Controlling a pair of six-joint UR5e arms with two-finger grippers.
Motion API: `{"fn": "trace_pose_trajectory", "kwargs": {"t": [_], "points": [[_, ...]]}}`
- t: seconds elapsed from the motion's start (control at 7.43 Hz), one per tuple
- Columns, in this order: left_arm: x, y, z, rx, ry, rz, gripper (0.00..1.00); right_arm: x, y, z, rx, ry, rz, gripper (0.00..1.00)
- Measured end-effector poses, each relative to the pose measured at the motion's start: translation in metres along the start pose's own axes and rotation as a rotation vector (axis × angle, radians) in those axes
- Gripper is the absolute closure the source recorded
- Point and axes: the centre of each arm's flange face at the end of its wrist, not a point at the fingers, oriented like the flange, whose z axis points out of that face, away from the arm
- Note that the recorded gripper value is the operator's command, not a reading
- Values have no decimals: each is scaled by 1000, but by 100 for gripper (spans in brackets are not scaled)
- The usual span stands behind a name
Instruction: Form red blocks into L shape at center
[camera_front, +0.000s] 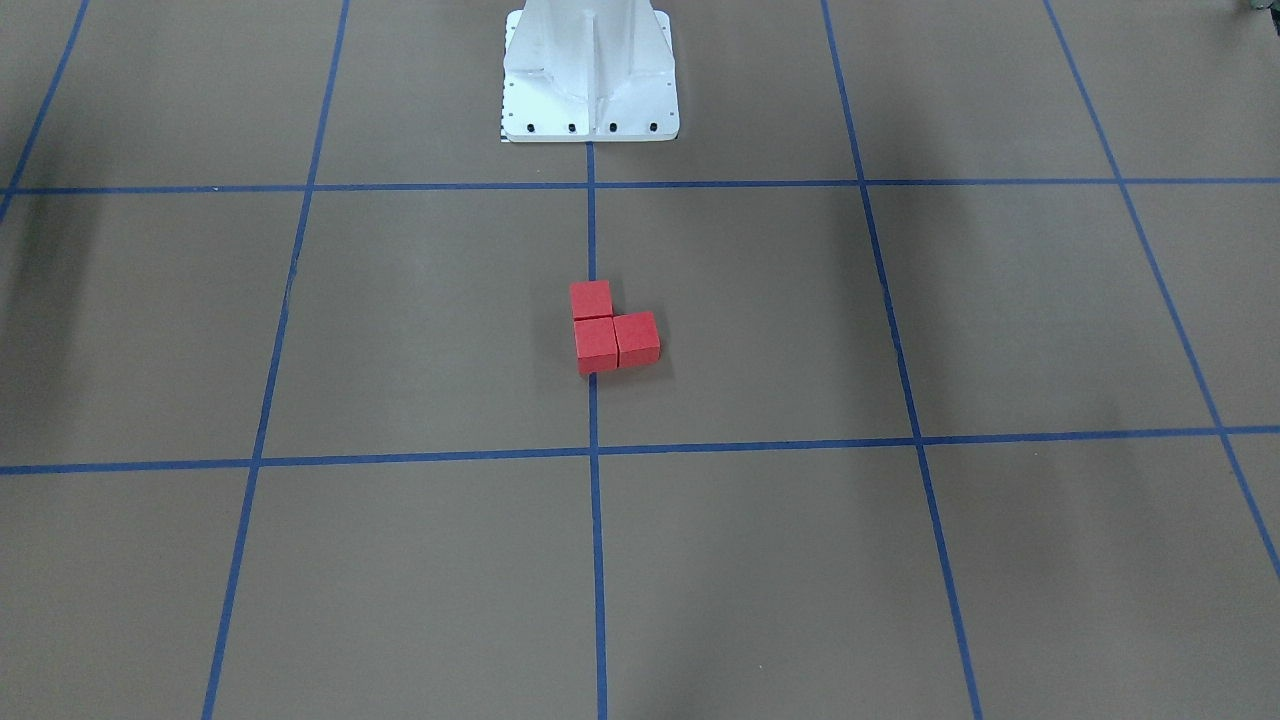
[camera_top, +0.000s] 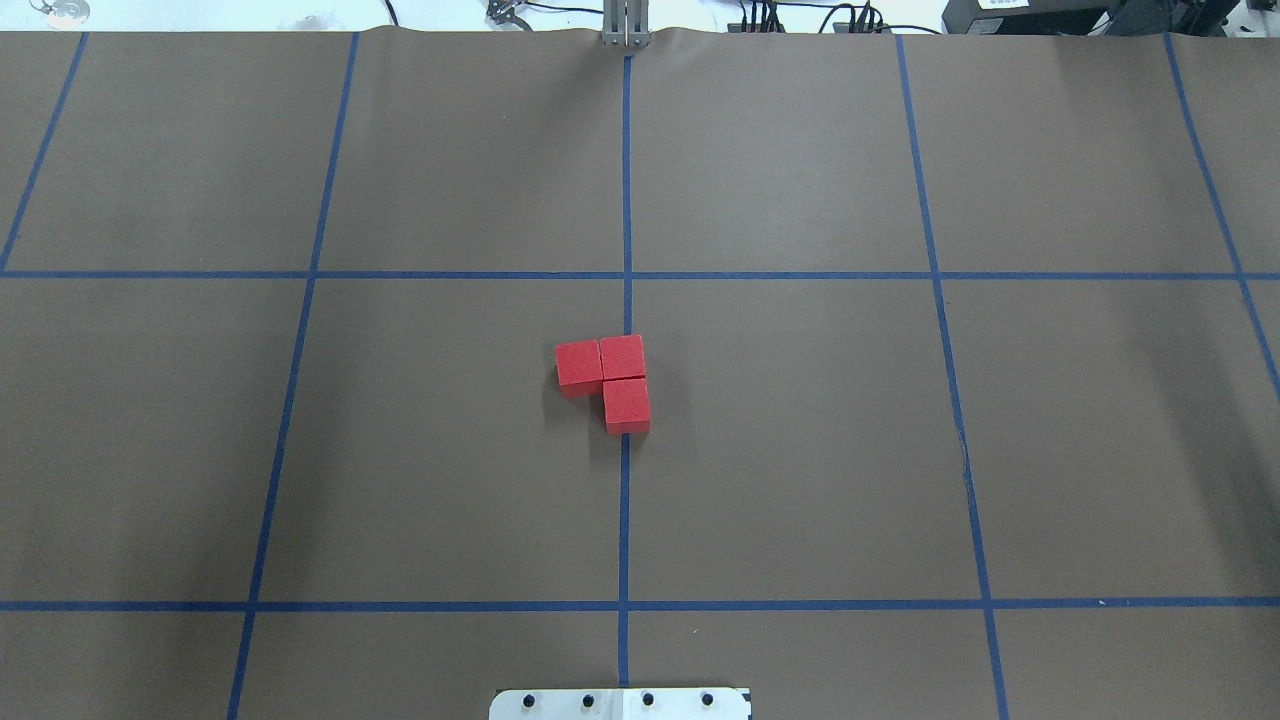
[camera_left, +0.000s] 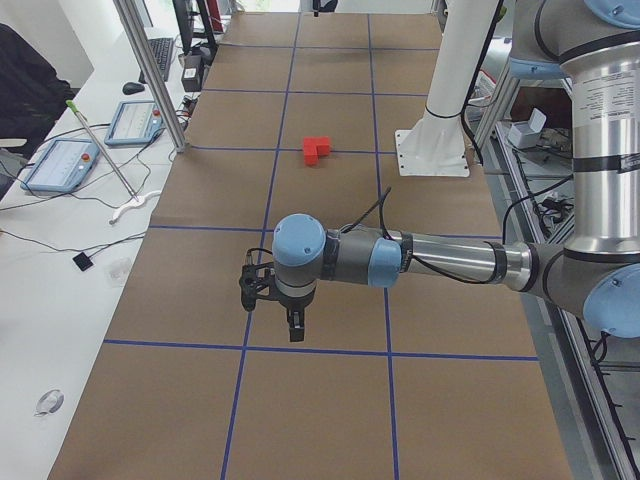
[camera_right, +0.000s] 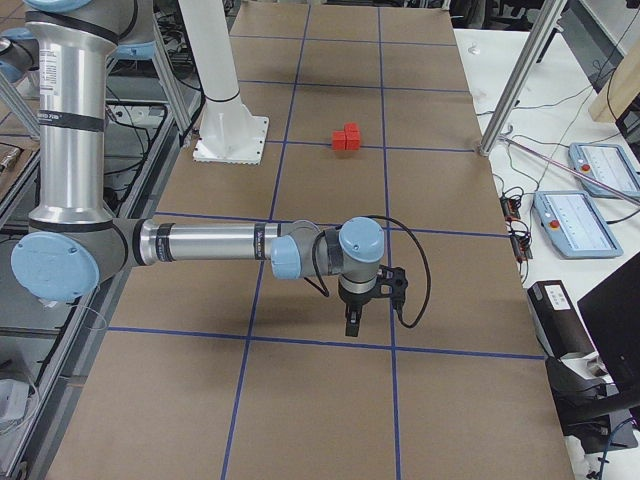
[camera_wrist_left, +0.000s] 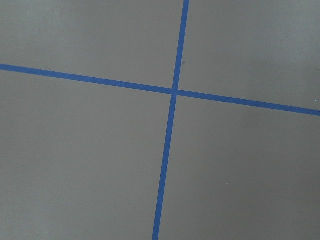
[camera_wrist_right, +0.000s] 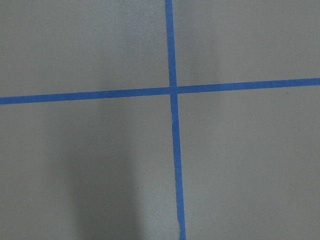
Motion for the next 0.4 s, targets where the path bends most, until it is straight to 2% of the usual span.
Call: {"fn": "trace_pose_trajectory", "kwargs": {"t": [0.4], "points": [[0,1,0,0,0,0,0,-1,0,0,-1,-4,-1,0]]}}
